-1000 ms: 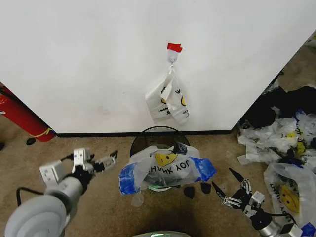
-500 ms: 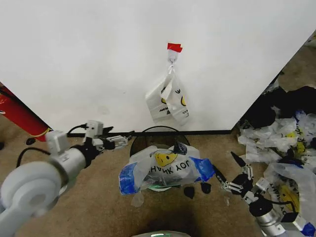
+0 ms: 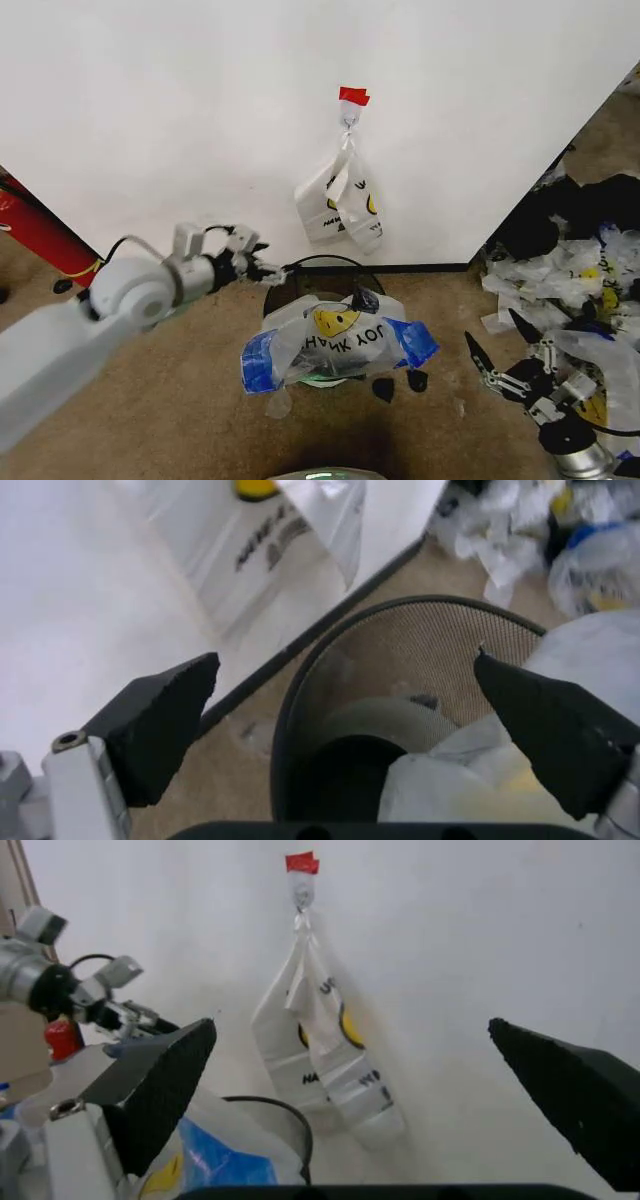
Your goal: Pick up the garbage bag from the wall and place it over the trash bin.
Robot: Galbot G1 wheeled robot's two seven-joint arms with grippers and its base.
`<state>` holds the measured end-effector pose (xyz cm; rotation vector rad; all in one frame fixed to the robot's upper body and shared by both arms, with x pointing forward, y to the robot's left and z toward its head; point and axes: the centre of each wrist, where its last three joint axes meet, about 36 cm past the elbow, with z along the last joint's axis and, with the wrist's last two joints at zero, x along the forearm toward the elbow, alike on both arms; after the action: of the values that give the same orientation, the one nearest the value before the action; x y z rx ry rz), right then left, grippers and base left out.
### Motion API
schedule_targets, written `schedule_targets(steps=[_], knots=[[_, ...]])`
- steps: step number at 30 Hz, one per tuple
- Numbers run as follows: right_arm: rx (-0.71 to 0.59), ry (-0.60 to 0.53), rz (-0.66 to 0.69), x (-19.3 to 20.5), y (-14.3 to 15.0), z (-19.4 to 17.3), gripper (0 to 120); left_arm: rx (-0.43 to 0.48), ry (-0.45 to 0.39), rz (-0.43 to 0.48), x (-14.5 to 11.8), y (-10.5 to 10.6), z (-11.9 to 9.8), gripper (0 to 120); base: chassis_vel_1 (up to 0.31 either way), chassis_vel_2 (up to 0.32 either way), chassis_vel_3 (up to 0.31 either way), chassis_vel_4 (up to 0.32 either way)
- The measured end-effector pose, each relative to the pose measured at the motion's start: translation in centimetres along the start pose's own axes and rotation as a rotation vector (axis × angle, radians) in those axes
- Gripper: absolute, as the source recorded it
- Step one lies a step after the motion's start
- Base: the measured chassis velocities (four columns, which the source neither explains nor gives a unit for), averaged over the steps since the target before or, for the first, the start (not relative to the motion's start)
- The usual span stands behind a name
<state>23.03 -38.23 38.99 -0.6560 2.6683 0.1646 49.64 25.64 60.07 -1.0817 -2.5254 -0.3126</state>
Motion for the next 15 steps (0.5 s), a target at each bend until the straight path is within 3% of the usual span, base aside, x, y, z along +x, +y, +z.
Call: schedule_targets(steps=[2,9,15], knots=[[0.008,0.007,0.006,0.5,-0.2,-0.3,100,-0.044,0.053,0.065,-2.4,0.9,-1.0,100,0.000,0.000,0.000,0.000],[0.005,0.009,0.014,0.8,-0.3,-0.7,100,-0.197,0.204,0.178,-6.0,3.2,-1.9,100,0.000,0.000,0.000,0.000],[-0.002,0.014,0.018,0.9,-0.1,-0.6,100,-0.209,0.208,0.177,-8.9,4.5,-3.1,100,0.000,0.000,0.000,0.000]])
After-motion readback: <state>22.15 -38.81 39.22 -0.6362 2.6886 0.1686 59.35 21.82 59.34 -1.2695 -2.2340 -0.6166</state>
